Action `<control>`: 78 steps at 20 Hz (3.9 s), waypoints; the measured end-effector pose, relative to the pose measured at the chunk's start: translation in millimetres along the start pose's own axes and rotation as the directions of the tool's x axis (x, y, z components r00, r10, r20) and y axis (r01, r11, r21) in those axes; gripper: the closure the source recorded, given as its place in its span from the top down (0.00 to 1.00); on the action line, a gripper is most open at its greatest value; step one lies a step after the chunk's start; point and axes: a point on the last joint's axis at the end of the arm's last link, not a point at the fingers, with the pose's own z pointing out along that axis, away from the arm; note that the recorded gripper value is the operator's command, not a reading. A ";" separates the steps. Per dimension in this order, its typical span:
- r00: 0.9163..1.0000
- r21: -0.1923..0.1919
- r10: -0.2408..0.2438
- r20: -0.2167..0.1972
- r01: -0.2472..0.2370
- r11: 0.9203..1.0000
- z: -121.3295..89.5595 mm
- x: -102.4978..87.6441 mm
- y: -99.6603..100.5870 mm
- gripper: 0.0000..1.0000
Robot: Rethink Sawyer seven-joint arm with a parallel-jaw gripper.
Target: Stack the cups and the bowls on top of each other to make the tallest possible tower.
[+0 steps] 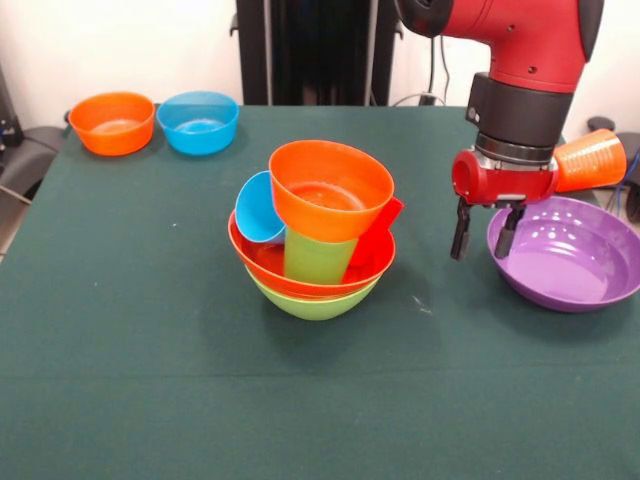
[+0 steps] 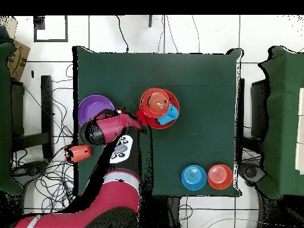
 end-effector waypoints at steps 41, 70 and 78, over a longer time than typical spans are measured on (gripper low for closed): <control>0.997 -0.040 0.066 -0.046 -0.067 0.997 21.9 11.7 21.5 0.00; 0.996 -0.047 0.085 -0.016 -0.086 0.995 -1.0 -4.1 19.0 0.00; 0.994 -0.057 0.105 -0.001 -0.105 0.993 -27.3 -13.9 11.0 0.00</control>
